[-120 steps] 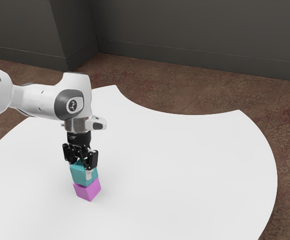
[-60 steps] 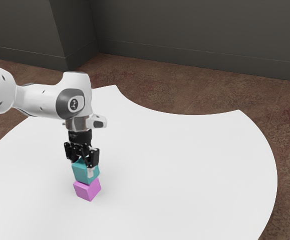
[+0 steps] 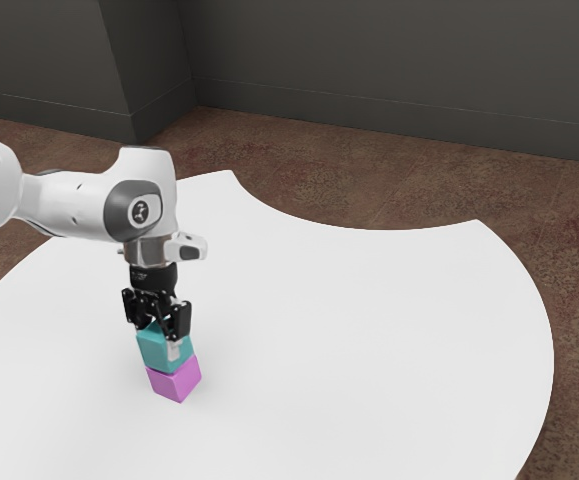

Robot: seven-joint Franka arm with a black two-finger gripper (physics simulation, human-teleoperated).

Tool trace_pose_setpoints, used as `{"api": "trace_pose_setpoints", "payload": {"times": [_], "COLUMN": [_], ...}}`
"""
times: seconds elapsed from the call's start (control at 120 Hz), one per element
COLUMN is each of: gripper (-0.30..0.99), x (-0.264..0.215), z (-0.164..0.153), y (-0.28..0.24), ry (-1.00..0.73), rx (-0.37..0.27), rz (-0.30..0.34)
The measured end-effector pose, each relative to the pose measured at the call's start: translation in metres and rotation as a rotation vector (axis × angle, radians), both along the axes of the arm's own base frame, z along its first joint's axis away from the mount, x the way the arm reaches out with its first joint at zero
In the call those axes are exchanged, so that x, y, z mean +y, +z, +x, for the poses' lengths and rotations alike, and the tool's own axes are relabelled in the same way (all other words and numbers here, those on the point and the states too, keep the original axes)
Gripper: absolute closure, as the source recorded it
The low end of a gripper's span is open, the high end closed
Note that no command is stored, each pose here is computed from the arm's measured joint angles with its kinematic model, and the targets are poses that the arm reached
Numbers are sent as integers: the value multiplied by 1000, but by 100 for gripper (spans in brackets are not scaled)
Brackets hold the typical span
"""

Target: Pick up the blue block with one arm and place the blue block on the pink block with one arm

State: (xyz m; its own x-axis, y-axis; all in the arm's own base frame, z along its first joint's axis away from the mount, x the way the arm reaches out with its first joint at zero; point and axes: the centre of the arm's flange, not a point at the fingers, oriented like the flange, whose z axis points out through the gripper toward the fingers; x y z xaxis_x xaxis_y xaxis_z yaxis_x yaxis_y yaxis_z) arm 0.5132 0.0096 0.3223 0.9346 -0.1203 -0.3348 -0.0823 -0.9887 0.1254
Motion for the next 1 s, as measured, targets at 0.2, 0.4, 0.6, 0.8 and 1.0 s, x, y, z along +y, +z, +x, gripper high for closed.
{"api": "trace_pose_setpoints", "payload": {"times": [0.2,0.4,0.6,0.8,1.0], "gripper": [26,12,6,4,3], "x": [1,1,0,13,28], "z": [0,1,1,-2,8], "y": [-1,-3,5,54,114], "ry": [-7,-8,-12,-2,-5], "rx": [0,2,-14,-98,-218], "rz": [-3,-11,-21,-46,-35]}}
